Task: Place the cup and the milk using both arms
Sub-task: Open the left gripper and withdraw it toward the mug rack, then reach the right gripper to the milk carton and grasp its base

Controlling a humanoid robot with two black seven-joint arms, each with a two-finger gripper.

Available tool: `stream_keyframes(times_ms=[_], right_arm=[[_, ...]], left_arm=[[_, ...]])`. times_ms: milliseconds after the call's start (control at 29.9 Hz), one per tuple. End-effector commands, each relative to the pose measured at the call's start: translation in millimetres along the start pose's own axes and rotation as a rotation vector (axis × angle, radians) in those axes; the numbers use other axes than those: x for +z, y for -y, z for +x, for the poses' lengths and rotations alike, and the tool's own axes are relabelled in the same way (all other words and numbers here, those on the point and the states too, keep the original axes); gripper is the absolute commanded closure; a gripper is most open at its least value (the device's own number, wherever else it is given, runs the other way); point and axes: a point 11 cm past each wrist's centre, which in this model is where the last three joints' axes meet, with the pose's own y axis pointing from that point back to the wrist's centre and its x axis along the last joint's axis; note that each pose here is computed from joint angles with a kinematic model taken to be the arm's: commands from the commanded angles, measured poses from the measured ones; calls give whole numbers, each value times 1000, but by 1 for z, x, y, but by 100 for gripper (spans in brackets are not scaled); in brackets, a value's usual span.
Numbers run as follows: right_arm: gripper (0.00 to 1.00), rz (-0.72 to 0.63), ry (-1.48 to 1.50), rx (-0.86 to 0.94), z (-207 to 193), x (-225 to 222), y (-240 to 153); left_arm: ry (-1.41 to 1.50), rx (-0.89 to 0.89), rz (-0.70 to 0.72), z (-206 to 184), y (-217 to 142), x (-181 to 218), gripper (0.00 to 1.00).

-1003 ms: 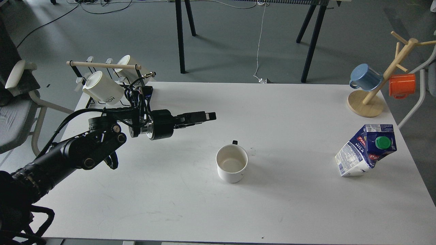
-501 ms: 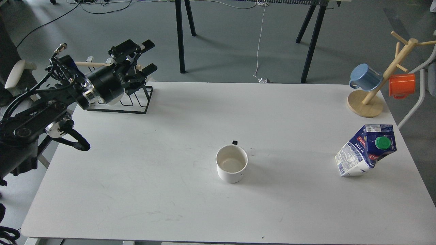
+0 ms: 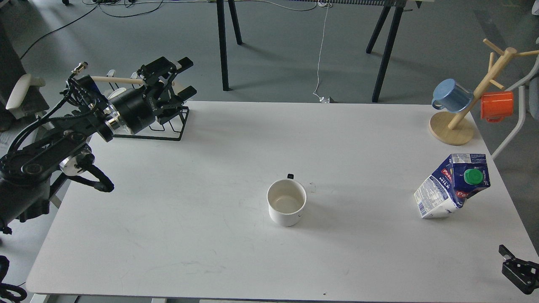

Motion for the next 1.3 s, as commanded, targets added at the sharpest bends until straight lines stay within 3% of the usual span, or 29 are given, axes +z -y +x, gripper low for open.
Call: stream_keyframes(times_ms=[0,134,669,1270], right_arm=[[2,-75,-15,-15,2,30,17],[2,-130,2,-45,1,60,36],[2,-135,-41,-164,-45,58,70],[2,-138,13,-247,-65,83,100]], left_arm=[[0,-4,3,-1,1,-1,12],[2,1,6,1,-2,-1,12],[-19,3,31,-4,-9,-16,12],[-27,19,59,-2,-19,-26,12]])
